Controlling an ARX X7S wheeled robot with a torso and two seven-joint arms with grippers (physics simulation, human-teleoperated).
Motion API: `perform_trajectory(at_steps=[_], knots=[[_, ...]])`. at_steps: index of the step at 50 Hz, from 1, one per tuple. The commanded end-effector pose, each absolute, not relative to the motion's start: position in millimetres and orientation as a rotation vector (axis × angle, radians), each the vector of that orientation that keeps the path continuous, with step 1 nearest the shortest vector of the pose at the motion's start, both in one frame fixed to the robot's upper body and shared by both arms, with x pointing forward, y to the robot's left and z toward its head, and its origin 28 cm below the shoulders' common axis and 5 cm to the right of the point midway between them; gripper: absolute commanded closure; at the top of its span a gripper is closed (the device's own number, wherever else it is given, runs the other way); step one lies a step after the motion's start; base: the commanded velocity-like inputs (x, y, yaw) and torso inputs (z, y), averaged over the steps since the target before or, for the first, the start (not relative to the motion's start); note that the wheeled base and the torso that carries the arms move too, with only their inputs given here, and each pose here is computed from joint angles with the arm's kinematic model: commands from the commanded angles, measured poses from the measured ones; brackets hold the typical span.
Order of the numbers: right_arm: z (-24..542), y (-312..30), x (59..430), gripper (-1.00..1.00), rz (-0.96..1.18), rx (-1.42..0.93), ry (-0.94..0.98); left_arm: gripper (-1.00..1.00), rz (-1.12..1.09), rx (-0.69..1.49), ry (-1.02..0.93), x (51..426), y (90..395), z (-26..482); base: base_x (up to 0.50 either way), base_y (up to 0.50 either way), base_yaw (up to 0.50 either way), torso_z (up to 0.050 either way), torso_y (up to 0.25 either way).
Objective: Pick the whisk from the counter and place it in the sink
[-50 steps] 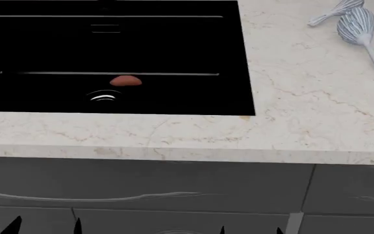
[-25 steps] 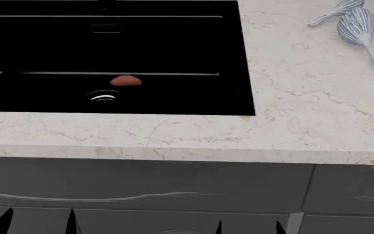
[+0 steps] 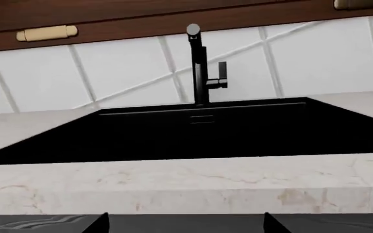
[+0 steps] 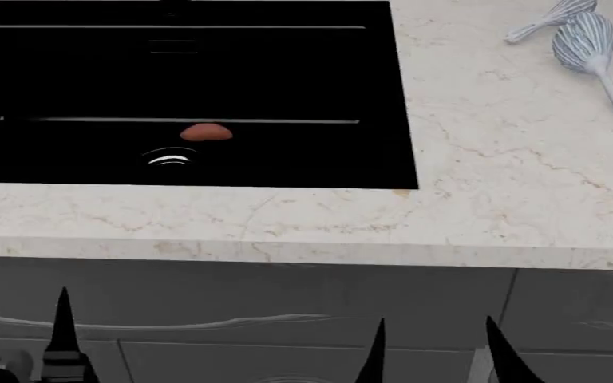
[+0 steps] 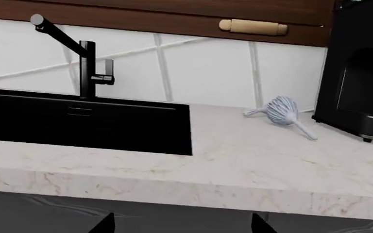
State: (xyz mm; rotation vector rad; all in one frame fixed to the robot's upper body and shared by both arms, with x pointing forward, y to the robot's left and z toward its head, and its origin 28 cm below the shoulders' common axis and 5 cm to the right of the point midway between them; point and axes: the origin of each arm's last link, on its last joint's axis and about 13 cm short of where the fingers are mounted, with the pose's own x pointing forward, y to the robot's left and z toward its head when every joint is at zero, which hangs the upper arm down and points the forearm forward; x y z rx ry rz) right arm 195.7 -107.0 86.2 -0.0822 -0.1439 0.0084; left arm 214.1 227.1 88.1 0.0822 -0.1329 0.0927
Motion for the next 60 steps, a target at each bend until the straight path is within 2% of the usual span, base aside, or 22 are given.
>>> perform_trajectory(at_steps=[1, 16, 31, 60], knots=[[120, -122, 196, -1.0, -0.02, -0.132, -0.177, -1.0, 0.158, 0.091, -0.143, 217, 244, 110, 0.0, 0.0, 0.0, 0.0, 0.0], [151, -139, 189, -1.0, -0.078, -0.135, -0.21, -1.0, 0.247, 0.07, -0.146, 215, 266, 123, 0.0, 0.0, 0.0, 0.0, 0.0], [171, -156, 185, -1.0, -0.113, -0.13, -0.189, -1.0, 0.272, 0.065, -0.135, 213, 269, 120, 0.0, 0.0, 0.0, 0.0, 0.0], [220, -175, 186, -1.0, -0.133, -0.181, -0.215, -1.0, 0.295, 0.068, -0.156, 217, 283, 154, 0.0, 0.0, 0.0, 0.0, 0.0]])
